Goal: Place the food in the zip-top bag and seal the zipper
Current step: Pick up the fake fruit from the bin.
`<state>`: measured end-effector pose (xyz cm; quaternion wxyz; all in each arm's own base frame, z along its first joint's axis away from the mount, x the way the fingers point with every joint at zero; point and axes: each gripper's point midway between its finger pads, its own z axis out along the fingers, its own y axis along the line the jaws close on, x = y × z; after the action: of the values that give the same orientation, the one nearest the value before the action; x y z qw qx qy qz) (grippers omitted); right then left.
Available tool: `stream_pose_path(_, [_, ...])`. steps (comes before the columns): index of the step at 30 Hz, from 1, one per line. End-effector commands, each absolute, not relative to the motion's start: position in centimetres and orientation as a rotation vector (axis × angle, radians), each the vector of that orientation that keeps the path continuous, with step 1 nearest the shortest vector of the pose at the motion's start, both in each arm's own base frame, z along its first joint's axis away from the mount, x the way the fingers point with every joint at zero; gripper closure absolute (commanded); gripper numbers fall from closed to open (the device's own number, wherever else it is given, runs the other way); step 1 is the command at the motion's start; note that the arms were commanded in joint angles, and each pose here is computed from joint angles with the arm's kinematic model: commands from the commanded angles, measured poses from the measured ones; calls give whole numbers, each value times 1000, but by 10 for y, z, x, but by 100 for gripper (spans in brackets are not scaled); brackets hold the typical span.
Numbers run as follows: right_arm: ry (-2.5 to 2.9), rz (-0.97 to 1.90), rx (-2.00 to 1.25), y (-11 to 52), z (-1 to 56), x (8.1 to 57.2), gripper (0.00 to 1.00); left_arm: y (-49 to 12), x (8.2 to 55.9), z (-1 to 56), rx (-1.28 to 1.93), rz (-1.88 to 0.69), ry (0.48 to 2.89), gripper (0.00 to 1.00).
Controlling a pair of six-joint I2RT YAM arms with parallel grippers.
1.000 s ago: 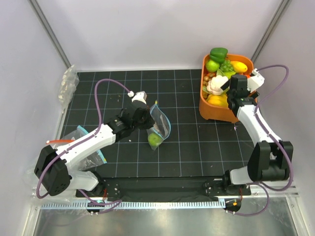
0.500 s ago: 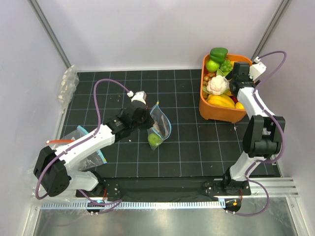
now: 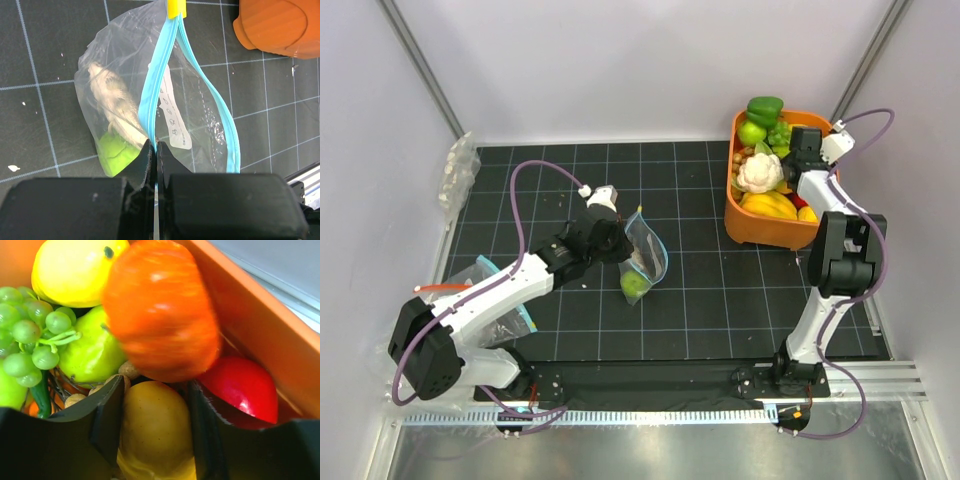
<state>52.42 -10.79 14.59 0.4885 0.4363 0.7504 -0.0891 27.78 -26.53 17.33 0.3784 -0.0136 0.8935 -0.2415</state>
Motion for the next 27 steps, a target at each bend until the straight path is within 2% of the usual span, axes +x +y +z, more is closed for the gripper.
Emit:
stream_pose_path(1, [1799, -131, 1040, -100, 162, 524, 60, -267, 285, 190, -60, -643, 2232, 100])
stream_pose_path(2, [1783, -117, 1041, -99, 163, 520, 66, -267, 285, 189, -59, -642, 2237, 100])
stream_pose_path(3, [1764, -106, 1042, -98, 169, 517, 66, -267, 285, 188, -60, -639, 2237, 100])
stream_pose_path(11, [1607, -26, 1023, -95, 254, 473, 68, -267, 285, 191, -62, -645, 2231, 100])
stream_pose_path(19, [1604, 132, 958, -70, 278, 445, 71, -267, 285, 190, -58, -639, 2232, 100])
stream_pose_path(23, [1639, 259, 828, -39, 289, 440, 74, -267, 285, 192, -55, -644, 2228, 100])
stream_pose_path(25, [1687, 354, 733, -7, 290, 436, 80, -266, 285, 191, -53, -640, 2231, 100])
stream_pose_path(27, [1724, 393, 631, 21, 292, 432, 81, -266, 285, 193, -53, -641, 2226, 100])
